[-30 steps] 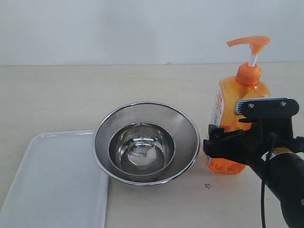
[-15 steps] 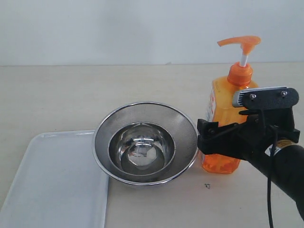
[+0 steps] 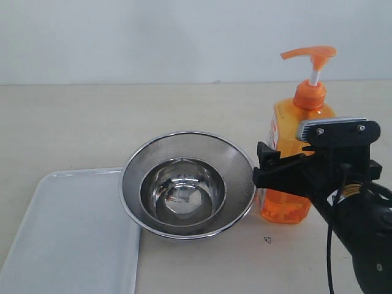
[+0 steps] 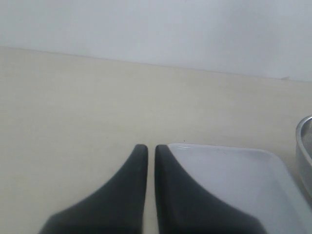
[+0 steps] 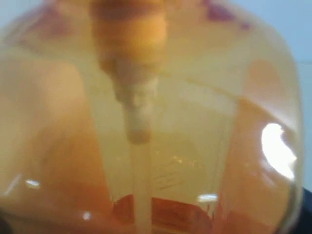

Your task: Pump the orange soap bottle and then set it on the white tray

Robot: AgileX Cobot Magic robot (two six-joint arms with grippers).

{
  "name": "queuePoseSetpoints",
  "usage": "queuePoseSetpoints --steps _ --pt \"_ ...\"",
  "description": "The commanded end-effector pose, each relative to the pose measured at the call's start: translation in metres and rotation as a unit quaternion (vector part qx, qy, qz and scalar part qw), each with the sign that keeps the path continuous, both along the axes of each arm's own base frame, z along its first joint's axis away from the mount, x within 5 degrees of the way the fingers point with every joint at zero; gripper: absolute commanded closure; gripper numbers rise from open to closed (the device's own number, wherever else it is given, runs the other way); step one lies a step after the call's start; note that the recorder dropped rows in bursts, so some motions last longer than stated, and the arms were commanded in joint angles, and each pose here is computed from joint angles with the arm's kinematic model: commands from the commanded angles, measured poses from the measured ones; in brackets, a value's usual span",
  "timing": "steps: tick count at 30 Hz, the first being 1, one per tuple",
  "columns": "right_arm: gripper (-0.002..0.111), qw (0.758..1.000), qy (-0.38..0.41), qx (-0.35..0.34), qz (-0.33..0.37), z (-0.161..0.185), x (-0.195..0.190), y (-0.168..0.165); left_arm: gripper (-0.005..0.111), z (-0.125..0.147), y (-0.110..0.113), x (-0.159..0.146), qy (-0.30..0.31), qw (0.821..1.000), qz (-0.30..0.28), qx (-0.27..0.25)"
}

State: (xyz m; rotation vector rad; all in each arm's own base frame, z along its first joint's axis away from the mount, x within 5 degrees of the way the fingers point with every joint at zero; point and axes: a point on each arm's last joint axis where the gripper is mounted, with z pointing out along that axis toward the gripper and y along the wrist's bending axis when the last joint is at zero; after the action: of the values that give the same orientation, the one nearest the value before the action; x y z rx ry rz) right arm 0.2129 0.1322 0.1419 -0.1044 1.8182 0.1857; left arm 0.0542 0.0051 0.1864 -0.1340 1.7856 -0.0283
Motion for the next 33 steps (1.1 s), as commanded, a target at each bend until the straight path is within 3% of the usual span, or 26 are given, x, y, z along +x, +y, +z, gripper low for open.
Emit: queuePoseSetpoints --steps 1,7,8,19,23,33 --pt "0.044 0.999 -0.029 0.012 -0.012 0.004 0.003 -0.001 0.102 -0.001 0.0 0.0 0.001 1.0 -0.002 0.0" --pt "0.103 0.999 -0.031 0.01 -0.011 0.004 0.003 -0.001 0.102 -0.001 0.0 0.0 0.001 1.0 -0.002 0.0" --pt "0.108 0.999 -0.032 0.004 -0.01 0.004 0.003 -0.001 0.102 -0.001 0.0 0.0 0.001 1.0 -0.002 0.0" --pt "0.108 0.982 -0.098 -0.163 0.017 0.011 0.004 -0.002 0.102 -0.001 0.0 0.0 0.001 1.0 -0.002 0.0" --pt "0.108 0.966 -0.119 -0.22 0.058 0.012 0.003 0.004 0.102 -0.001 0.0 0.0 0.001 1.0 -0.002 0.0" --pt "0.108 0.948 -0.144 -0.264 0.1 0.013 0.002 0.01 0.102 -0.001 0.0 0.0 0.001 1.0 -0.002 0.0"
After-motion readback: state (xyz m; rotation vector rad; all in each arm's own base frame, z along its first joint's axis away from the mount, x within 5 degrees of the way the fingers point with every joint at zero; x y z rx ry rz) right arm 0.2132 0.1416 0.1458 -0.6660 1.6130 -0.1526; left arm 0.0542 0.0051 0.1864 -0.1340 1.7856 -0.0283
